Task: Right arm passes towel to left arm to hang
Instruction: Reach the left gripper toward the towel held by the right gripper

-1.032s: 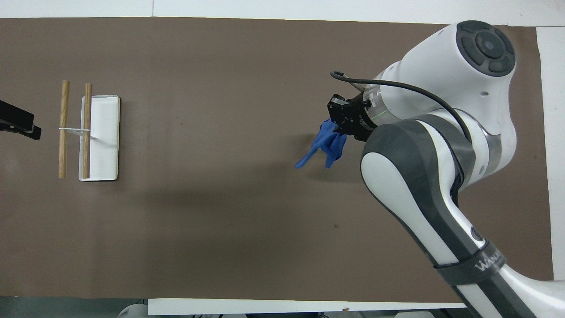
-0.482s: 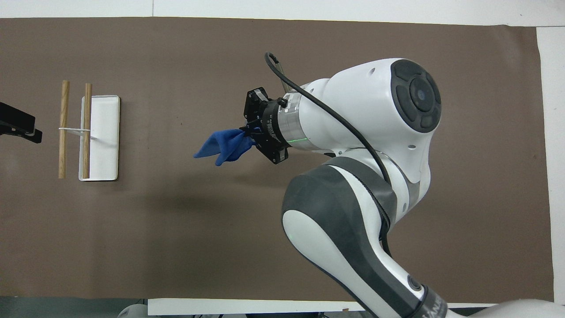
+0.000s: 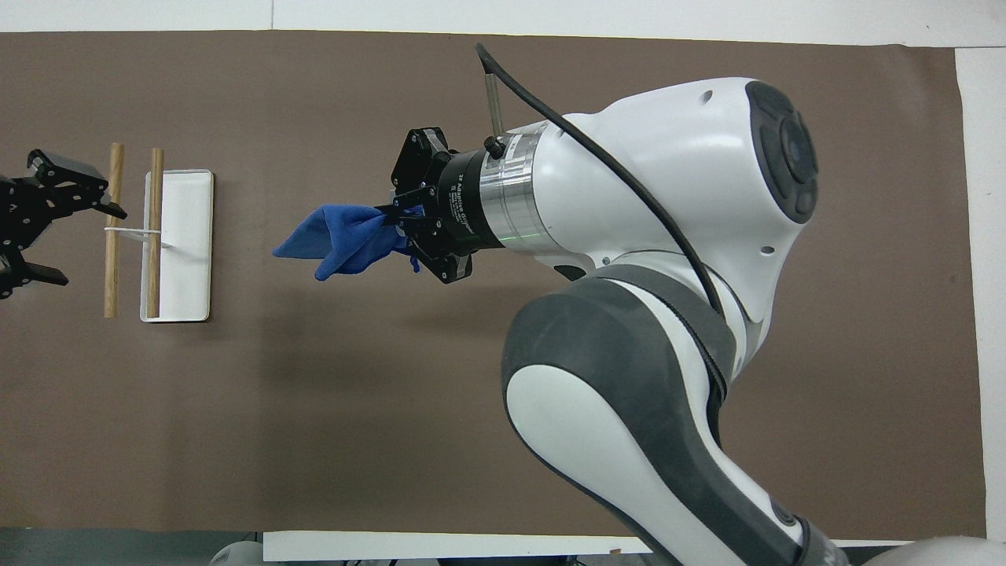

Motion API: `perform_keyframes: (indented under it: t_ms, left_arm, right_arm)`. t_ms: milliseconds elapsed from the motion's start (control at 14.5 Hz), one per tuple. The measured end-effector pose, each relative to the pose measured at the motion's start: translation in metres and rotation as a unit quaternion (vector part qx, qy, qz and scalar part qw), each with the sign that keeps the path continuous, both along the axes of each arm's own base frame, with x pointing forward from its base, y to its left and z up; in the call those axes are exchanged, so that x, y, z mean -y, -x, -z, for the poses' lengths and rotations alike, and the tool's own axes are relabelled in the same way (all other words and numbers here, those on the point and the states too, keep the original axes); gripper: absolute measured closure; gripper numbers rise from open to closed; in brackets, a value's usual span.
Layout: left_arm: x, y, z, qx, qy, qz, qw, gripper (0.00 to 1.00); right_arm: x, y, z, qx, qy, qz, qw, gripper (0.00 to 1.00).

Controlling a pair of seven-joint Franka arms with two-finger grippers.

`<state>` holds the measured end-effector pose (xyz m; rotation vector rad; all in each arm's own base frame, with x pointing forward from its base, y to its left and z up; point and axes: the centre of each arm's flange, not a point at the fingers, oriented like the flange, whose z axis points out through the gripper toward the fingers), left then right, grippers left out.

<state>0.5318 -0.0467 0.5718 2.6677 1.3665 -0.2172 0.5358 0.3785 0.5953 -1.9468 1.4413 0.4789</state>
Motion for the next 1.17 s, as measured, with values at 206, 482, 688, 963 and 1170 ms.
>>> perform_keyframes:
  t_ms: [206,482,688,963,1170]
  left_arm:
    - [0.015,-0.008,-0.005,-0.005,0.022,-0.205,0.978,0.00]
    - [0.087,0.002,0.002,-0.024,0.031,-0.327,0.944,0.00]
    - [0.122,0.020,0.015,-0.026,0.034,-0.333,0.942,0.00]
    - [0.147,0.027,0.031,-0.020,0.047,-0.375,0.926,0.00]
    - [0.161,0.036,0.042,-0.028,0.042,-0.368,0.928,0.00]
  right_arm:
    - [-0.002,0.000,0.002,-0.003,-0.001,-0.001,1.000,0.94]
    - [-0.003,0.000,0.003,-0.004,-0.001,-0.002,1.000,0.94]
    - [-0.008,0.004,0.002,-0.004,-0.003,-0.007,1.000,0.94]
    - [-0.010,0.006,0.002,-0.004,-0.003,-0.009,1.000,0.94]
    - [-0.010,0.006,0.002,-0.004,-0.003,-0.009,1.000,0.94]
